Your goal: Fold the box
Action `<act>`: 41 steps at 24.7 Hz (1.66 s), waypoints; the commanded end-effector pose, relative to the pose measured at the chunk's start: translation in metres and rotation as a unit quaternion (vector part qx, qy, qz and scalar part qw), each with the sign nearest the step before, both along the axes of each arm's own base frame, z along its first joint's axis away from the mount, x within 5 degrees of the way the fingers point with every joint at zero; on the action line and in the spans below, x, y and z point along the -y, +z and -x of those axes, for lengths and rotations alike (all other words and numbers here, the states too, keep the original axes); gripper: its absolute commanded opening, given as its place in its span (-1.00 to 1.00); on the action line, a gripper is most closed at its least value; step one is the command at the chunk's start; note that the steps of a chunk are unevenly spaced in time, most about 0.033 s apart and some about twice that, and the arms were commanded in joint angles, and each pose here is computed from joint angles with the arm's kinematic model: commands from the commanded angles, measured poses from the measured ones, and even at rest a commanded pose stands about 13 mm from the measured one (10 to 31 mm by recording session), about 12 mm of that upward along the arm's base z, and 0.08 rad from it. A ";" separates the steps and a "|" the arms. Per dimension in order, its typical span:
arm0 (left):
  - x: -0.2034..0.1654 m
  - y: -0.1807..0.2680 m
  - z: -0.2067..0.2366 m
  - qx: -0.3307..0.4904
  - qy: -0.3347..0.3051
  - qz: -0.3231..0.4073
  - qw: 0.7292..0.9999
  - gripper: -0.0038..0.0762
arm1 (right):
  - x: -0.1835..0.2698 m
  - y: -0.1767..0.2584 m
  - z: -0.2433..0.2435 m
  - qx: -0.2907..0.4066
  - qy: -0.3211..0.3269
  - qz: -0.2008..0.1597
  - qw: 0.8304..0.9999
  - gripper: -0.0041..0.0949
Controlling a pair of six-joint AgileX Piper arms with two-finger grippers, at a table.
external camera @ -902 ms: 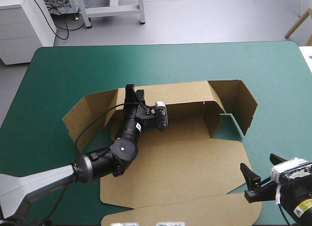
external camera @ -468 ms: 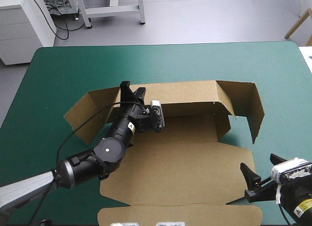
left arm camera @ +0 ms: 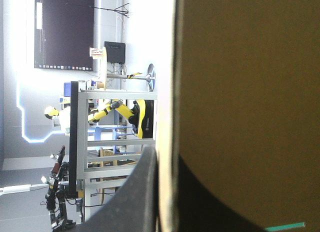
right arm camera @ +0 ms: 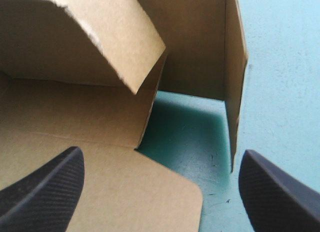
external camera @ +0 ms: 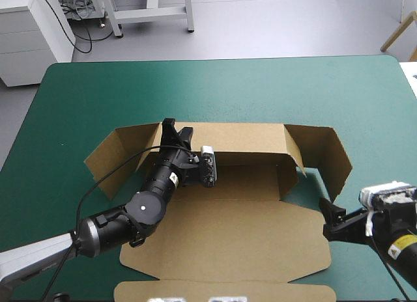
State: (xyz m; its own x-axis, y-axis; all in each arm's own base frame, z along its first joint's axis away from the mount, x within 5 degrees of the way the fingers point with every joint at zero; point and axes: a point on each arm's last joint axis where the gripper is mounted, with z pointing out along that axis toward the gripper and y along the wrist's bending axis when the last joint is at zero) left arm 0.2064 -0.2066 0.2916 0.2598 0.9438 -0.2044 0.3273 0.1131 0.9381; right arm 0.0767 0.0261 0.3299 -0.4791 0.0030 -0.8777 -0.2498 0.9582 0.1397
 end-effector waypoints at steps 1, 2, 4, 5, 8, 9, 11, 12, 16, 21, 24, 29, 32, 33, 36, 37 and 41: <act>-0.005 0.021 0.002 0.057 0.003 0.002 0.998 -0.93 | -0.007 0.025 -0.030 0.012 -0.008 0.010 1.000 0.66; -0.005 0.021 0.002 0.057 0.003 0.002 0.998 -0.93 | -0.009 0.029 -0.039 0.005 -0.009 0.015 1.000 0.66; -0.006 0.021 0.002 0.058 0.004 0.002 0.998 -0.93 | -0.013 0.038 -0.055 0.000 -0.010 0.024 1.000 0.66; -0.006 0.021 0.001 0.058 0.005 0.002 0.998 -0.93 | -0.016 0.045 -0.065 0.000 -0.008 0.031 0.999 0.66; -0.006 0.020 0.000 0.060 0.013 -0.002 0.998 -0.93 | -0.023 0.066 -0.092 -0.003 -0.002 0.049 0.999 0.66; -0.007 0.020 0.000 0.062 0.016 -0.002 0.998 -0.93 | -0.025 0.071 -0.098 -0.004 0.000 0.053 0.999 0.66; -0.007 0.019 -0.001 0.063 0.021 -0.005 0.998 -0.93 | -0.029 0.084 -0.111 -0.002 0.003 0.061 0.998 0.66; -0.006 0.018 -0.002 0.063 0.023 -0.007 0.998 -0.93 | -0.030 0.090 -0.117 0.001 0.002 0.067 0.998 0.66; -0.004 0.014 -0.003 0.059 0.023 -0.012 0.998 -0.93 | -0.026 0.114 -0.156 -0.021 -0.018 0.103 0.994 0.66; -0.005 0.015 -0.003 0.060 0.025 -0.012 0.998 -0.93 | -0.017 0.092 -0.213 -0.110 0.005 0.087 0.990 0.66; -0.005 0.015 -0.003 0.061 0.026 -0.012 0.998 -0.93 | -0.012 0.068 -0.234 -0.189 0.036 0.073 0.979 0.66; -0.005 0.015 -0.003 0.061 0.026 -0.012 0.998 -0.93 | -0.009 0.055 -0.237 -0.240 0.060 0.058 0.967 0.65; -0.006 0.015 -0.003 0.063 0.030 -0.013 0.997 -0.93 | -0.007 0.053 -0.235 -0.255 0.065 0.057 0.963 0.65; -0.006 0.015 -0.004 0.065 0.034 -0.013 0.997 -0.93 | -0.007 0.054 -0.235 -0.253 0.064 0.057 0.964 0.65; -0.007 0.016 -0.004 0.069 0.040 -0.013 0.997 -0.93 | -0.007 0.056 -0.239 -0.232 0.054 0.054 0.970 0.66; -0.008 0.016 -0.004 0.069 0.042 -0.014 0.997 -0.93 | -0.007 0.057 -0.240 -0.226 0.053 0.050 0.971 0.66; -0.008 0.016 -0.004 0.070 0.044 -0.014 0.996 -0.93 | -0.008 0.060 -0.244 -0.205 0.043 0.034 0.977 0.65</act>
State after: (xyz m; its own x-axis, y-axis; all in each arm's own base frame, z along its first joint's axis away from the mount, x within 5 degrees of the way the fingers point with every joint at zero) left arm 0.2103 -0.2035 0.2861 0.2100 0.9642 -0.1619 0.2984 0.0945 0.9498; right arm 0.3224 0.0352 0.3723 -0.8387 -0.1372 -0.5270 -0.2688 0.9460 0.1814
